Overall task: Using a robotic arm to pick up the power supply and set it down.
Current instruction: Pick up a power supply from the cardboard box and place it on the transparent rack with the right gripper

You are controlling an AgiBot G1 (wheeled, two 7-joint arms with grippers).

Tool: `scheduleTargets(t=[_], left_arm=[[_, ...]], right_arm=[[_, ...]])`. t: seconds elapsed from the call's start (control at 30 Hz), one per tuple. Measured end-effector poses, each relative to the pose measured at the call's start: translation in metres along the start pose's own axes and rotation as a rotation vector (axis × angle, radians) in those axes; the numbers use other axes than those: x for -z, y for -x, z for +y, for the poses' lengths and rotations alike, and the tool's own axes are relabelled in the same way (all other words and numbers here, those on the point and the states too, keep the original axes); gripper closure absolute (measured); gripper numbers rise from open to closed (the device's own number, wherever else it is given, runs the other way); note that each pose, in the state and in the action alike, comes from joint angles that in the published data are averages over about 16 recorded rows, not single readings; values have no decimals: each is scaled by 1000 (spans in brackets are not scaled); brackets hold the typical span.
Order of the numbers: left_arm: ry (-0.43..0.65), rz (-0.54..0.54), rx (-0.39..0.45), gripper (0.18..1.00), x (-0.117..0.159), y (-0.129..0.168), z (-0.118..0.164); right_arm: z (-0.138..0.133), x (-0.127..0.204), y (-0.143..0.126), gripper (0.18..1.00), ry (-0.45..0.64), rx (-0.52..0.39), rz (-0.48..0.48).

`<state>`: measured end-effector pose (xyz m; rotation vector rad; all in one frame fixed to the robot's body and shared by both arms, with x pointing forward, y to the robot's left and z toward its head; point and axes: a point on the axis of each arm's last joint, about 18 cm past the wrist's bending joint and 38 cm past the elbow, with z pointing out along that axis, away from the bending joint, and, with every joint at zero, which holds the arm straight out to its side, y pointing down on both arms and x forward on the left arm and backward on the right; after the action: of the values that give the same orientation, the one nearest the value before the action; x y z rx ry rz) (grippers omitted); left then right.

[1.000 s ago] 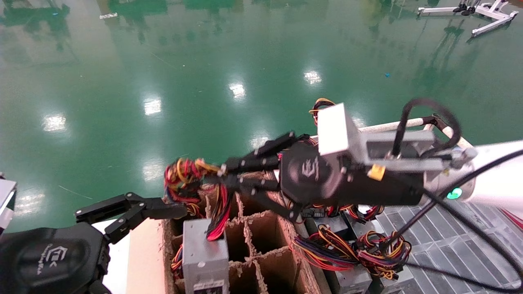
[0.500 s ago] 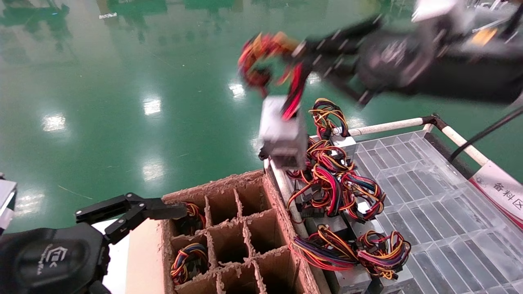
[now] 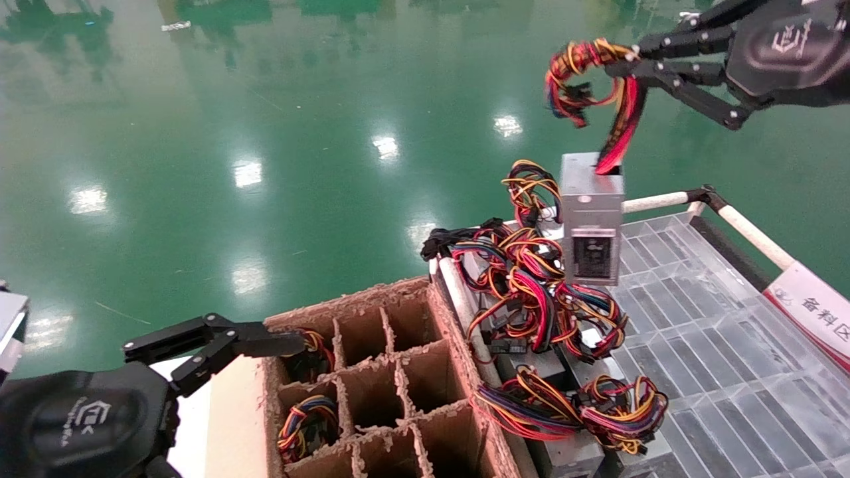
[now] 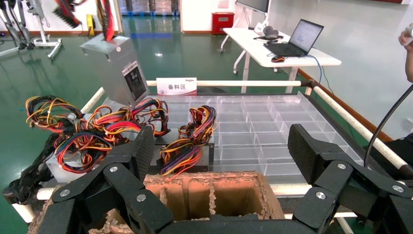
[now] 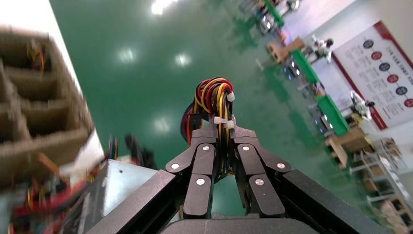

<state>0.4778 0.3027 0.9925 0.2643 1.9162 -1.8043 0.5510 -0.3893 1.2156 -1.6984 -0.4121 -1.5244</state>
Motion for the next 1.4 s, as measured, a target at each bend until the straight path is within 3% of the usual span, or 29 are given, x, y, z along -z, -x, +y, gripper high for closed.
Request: scheduleTargets(t=[0.33,0.7,1.4], left_arm=[[0,0,0,184,0,0,0],[0,0,0,184,0,0,0],[0,0,0,184,0,0,0]], right_arm=[[21,16,-11,968,162,142,5],[51,-1,-11,968,297,259,-8],[95,-60,13,969,405,256,-7]])
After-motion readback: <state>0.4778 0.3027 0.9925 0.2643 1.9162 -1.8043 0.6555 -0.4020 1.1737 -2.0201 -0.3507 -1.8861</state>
